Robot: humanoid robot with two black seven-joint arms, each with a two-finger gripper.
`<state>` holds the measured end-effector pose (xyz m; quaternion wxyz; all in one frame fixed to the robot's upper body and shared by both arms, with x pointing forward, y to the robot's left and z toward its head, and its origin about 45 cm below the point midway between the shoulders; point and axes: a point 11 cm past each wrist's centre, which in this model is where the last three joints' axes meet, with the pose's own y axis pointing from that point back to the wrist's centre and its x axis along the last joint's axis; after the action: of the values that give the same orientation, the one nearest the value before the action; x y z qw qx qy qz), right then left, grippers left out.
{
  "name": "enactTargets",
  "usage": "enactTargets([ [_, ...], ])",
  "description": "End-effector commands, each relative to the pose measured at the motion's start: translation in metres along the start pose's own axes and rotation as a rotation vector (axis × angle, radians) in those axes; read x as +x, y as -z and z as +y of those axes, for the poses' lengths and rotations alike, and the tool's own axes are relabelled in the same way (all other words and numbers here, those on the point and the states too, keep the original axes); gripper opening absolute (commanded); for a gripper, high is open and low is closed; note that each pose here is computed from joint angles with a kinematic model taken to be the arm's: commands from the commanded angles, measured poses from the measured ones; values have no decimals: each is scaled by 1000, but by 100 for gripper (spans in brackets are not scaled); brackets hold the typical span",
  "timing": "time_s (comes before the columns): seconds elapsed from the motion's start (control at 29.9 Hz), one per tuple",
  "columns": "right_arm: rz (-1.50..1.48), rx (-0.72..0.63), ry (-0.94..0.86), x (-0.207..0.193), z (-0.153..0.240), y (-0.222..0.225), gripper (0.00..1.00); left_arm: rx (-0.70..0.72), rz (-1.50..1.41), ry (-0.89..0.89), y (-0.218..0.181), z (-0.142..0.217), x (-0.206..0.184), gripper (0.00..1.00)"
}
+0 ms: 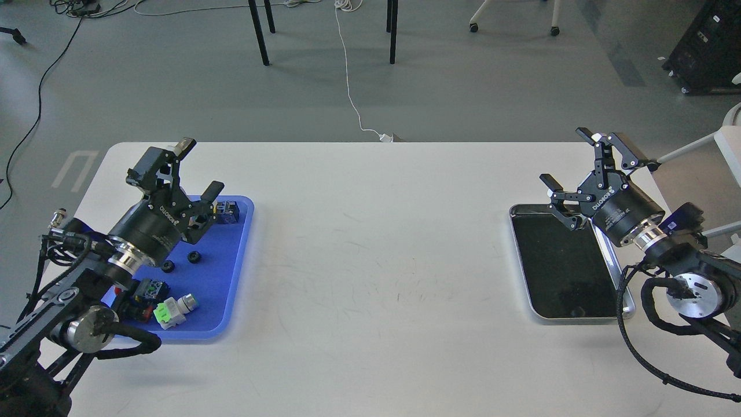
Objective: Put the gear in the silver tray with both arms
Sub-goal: 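Move the left gripper down over a small black gear in the blue tray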
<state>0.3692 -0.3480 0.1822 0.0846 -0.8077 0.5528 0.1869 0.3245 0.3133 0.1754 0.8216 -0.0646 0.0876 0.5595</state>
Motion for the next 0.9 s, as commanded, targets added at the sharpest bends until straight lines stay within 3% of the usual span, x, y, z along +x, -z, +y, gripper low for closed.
enactTargets([
  [0.0, 2, 1, -8, 1, 0, 0, 99, -17, 10, -29, 3, 2, -2, 98],
  [0.64, 1, 7, -7, 2, 0, 2, 99, -27, -21, -42, -10, 3, 10, 98],
  [0.67, 8, 9, 4, 1, -1, 6, 99, 24, -650, 286, -81, -2, 20, 98],
  [0.87, 10, 7, 5, 1, -1, 5, 99, 265, -1183, 638, -78, -9, 10, 97],
])
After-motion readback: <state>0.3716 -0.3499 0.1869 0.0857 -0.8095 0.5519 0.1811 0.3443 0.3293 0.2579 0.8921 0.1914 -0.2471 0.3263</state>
